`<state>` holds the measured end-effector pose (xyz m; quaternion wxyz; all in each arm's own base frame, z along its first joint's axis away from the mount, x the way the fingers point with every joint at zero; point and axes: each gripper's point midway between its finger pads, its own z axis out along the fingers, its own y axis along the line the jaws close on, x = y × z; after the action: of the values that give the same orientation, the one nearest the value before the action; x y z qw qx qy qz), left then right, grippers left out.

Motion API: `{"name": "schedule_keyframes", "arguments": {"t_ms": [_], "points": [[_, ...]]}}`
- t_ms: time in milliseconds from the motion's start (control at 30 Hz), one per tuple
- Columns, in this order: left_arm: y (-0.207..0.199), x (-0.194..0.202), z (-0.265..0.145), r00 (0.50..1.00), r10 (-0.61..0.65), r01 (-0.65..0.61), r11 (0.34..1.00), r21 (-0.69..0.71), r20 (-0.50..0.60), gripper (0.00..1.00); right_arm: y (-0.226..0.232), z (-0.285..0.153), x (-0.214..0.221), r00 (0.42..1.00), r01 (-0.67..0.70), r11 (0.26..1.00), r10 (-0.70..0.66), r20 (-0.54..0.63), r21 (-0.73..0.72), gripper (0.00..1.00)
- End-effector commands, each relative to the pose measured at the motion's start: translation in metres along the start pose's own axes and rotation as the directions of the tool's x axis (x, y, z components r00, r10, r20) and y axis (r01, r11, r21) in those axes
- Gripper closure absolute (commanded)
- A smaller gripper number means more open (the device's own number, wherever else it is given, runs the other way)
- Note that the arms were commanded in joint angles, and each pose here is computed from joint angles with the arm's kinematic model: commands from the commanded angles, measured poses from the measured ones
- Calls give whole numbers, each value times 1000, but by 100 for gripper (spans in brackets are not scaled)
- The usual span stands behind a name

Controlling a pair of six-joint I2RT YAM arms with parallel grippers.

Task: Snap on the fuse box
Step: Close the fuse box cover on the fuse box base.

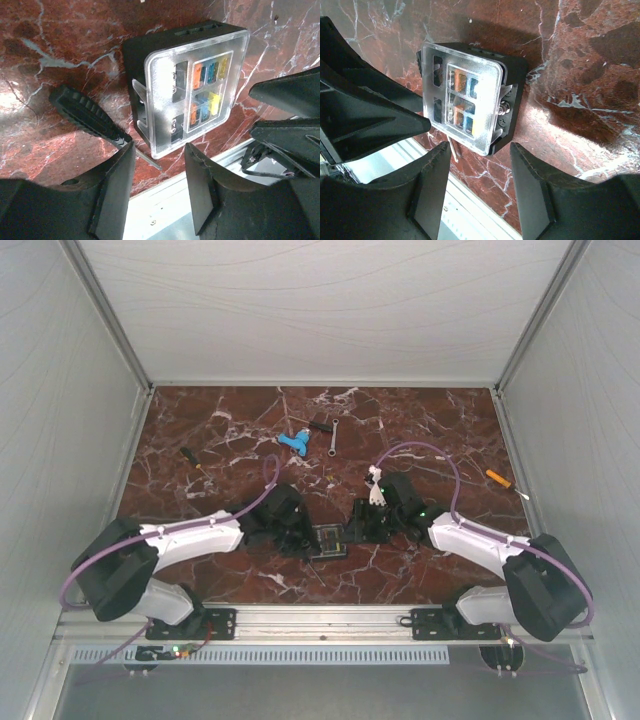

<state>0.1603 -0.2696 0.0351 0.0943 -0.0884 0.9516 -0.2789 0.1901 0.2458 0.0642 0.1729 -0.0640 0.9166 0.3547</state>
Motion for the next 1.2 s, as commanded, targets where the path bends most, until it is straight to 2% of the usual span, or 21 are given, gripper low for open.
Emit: {"name": "schedule_keyframes", "arguments": {"t_ms": [0, 533, 733, 1000, 1167], "points": [[-20, -14, -2, 998, 54, -54, 999, 0, 44, 56, 0, 0, 4, 1000, 4, 1000, -4, -3, -4, 52], [-24, -12, 3, 997, 69, -69, 998, -11, 35, 58, 2, 4, 8, 1000, 7, 1000, -8, -17, -16, 53], [-18, -10, 1, 998, 56, -55, 998, -19, 40, 59, 0, 6, 11, 999, 8, 1000, -8, -31, -13, 59], [-10, -4, 11, 999, 53, -53, 998, -41, 5, 66, -5, 14, 18, 998, 14, 1000, -14, -66, 0, 66], [1, 4, 17, 999, 38, -40, 997, -61, -23, 68, -14, 19, 25, 996, 10, 1000, -7, -90, 28, 76]]}}
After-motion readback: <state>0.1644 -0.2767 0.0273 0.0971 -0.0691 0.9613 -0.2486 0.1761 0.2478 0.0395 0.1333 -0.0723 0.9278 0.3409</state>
